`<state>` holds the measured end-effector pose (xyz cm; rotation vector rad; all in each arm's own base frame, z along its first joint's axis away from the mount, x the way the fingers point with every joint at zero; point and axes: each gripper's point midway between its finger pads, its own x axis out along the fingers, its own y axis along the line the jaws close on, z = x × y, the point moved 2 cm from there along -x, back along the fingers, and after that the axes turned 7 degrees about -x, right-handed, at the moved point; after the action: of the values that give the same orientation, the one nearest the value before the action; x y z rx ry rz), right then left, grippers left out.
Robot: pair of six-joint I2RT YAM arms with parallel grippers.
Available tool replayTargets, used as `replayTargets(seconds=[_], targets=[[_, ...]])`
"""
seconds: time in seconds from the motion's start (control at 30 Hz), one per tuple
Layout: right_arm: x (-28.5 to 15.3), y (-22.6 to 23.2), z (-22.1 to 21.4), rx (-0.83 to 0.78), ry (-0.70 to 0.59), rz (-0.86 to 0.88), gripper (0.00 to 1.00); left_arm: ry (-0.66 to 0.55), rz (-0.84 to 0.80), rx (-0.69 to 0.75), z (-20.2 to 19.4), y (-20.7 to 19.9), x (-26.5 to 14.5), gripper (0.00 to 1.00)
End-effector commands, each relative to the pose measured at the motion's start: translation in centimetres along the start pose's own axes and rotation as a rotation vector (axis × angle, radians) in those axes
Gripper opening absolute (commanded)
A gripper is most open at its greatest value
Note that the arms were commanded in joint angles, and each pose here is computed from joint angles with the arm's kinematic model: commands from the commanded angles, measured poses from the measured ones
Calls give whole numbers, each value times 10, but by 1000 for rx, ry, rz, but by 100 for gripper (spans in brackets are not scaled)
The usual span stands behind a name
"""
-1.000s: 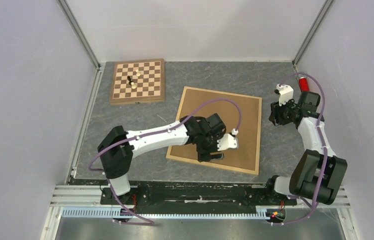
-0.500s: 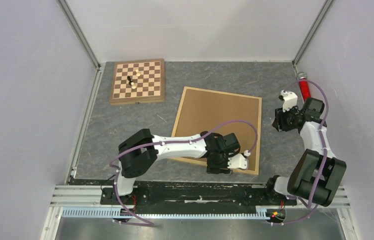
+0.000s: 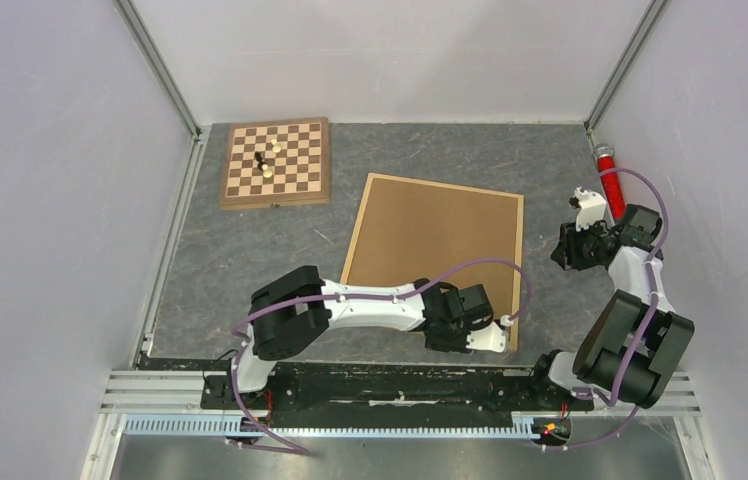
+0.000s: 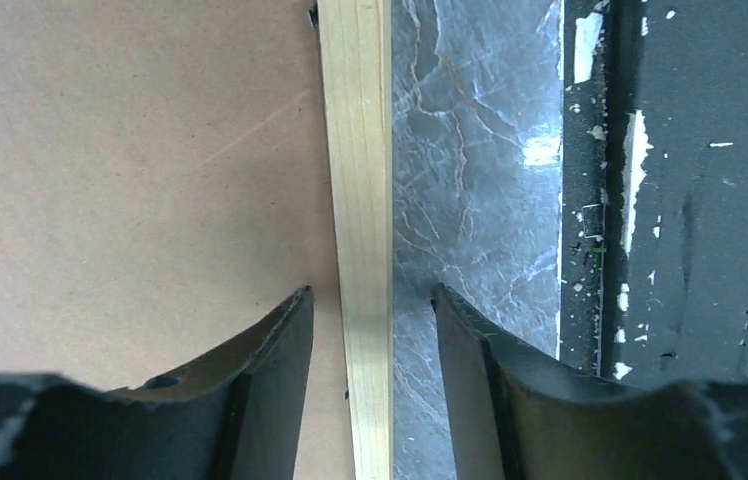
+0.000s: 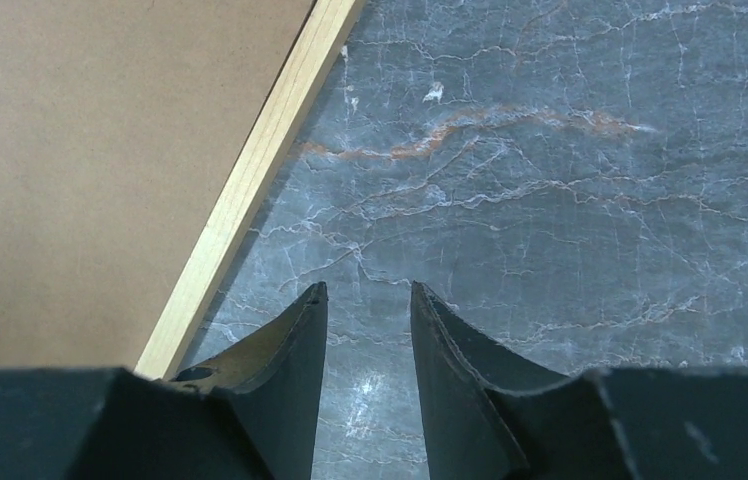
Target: Put the photo into the frame
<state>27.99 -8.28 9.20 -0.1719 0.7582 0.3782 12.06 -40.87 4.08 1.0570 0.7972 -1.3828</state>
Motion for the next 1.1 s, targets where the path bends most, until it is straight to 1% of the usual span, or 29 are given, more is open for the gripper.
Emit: replayTargets(seconds=[0.0,0.17,0.23,0.43,0.53,0.7,0.87,0.9,0.93,0.97,1.03,1.07], targets=[[2,2,2,3,-31,41,39,-5,21,-21,-4,-2,3,51],[3,3,2,8,-35,55,38,33,37,-20,-24,-4,0,37],[3,3,4,6,-40,55,38,45,34,-18,-31,-7,-4,29],[0,3,18,-18,-88,85,38,97,14,-2,-57,-17,-20,12],[-1,5,27,-41,-115,104,41,124,1,12,-71,-22,-26,2],[4,16,46,-104,-148,131,47,148,-42,6,-86,-33,-36,2],[26,22,76,-172,-182,98,47,121,-98,-36,-82,-44,-47,3],[31,22,83,-185,-191,87,47,115,-100,-40,-80,-45,-49,5],[37,22,90,-193,-197,76,47,114,-102,-43,-79,-45,-50,10],[43,23,96,-200,-204,68,47,114,-100,-48,-79,-44,-51,17],[58,25,110,-223,-206,50,47,110,-97,-53,-77,-43,-51,37],[64,24,115,-231,-208,41,47,109,-92,-59,-76,-42,-51,44]])
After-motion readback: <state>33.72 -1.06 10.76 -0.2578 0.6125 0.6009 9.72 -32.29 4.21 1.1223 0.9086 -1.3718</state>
